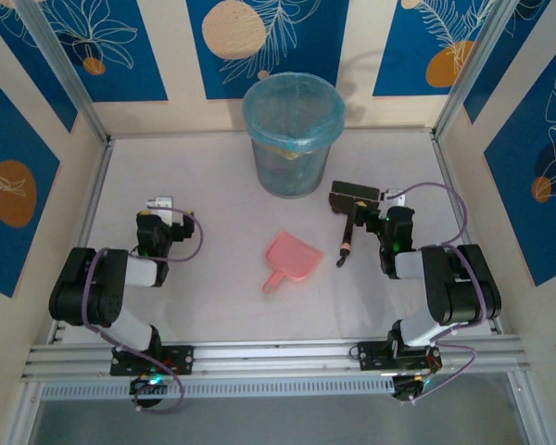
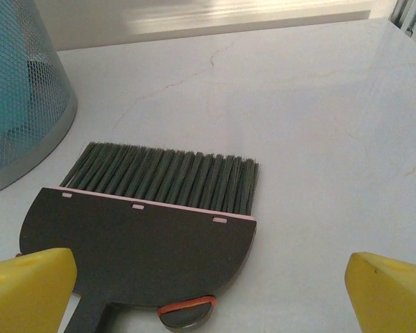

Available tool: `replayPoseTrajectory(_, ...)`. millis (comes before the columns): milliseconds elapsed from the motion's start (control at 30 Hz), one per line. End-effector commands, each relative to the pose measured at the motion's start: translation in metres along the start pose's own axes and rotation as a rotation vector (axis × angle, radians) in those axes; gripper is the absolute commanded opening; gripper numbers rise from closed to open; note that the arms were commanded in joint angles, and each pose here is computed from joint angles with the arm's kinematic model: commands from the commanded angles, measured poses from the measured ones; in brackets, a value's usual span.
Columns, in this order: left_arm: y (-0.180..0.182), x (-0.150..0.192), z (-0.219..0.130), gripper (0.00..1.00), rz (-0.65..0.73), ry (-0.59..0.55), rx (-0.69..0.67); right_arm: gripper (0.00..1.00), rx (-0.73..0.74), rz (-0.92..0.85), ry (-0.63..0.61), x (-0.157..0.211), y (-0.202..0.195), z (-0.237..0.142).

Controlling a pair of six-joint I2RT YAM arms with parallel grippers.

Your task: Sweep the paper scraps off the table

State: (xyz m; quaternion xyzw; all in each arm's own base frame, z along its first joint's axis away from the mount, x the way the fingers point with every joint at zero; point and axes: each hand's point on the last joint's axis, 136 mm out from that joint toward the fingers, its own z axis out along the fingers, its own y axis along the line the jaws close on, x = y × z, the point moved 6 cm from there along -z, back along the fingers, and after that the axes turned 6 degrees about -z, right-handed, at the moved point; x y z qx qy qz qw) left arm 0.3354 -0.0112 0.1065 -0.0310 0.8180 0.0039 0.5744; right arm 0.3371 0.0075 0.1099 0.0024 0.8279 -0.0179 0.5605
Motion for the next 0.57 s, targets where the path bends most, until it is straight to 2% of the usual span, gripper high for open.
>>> replayPoseTrajectory(0,-0.0027,-0.0054,0.0002,1.0,0.019,-0.022,0.005,0.99,0.002,0.01,-0.021,-0.0063,-0.0002,0.0006)
replayPoseTrajectory(533,-0.006,-0.0053,0.0011,1.0,0.028,-0.014,0.03,0.99,0.002,0.006,-0.022,-0.0058,0.0008,0.0001)
